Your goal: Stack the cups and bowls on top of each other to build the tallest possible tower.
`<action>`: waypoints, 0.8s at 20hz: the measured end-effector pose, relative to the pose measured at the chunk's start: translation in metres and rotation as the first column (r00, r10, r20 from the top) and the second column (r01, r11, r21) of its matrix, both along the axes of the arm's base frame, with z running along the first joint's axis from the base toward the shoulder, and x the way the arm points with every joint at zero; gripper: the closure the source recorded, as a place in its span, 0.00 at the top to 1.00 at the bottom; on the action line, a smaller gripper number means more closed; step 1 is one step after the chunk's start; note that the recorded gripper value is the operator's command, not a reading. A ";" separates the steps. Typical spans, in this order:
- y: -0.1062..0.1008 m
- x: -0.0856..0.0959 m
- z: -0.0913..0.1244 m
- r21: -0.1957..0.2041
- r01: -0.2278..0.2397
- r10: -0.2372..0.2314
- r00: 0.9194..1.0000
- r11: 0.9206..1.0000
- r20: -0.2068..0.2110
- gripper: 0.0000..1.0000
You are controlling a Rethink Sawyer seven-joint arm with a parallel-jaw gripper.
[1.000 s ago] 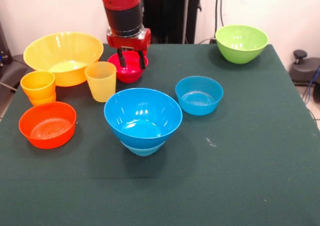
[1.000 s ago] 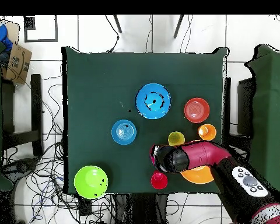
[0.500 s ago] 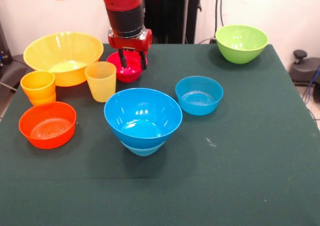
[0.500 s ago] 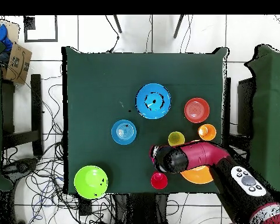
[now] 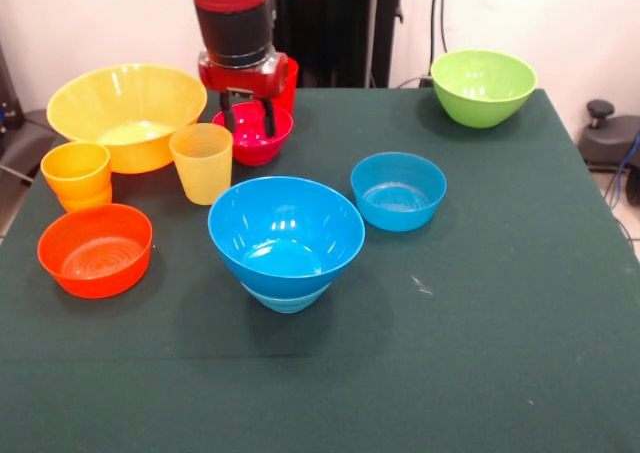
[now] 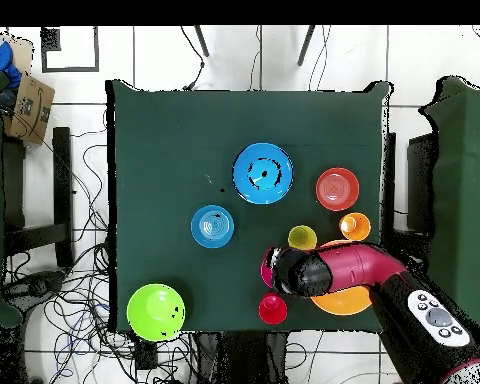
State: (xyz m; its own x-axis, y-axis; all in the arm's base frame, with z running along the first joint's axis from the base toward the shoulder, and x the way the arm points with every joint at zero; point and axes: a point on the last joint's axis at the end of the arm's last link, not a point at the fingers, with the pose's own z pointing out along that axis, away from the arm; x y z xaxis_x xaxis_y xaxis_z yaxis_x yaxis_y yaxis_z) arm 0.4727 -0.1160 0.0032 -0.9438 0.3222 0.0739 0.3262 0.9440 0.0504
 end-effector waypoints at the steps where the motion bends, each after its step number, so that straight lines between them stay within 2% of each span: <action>1: -0.004 0.001 0.003 -0.007 0.004 -0.004 1.000 1.000 0.004 1.00; 9: -0.037 0.003 0.022 -0.057 0.043 -0.042 0.999 0.997 0.014 1.00; 16: -0.059 0.001 0.032 -0.083 0.074 -0.072 0.997 0.994 0.018 1.00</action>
State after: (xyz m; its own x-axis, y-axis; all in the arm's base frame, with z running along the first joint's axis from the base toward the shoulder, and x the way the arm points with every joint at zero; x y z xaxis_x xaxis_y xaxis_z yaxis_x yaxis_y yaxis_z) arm 0.4734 -0.1752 0.0353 -0.9184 0.3946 0.0296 0.3941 0.9188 -0.0220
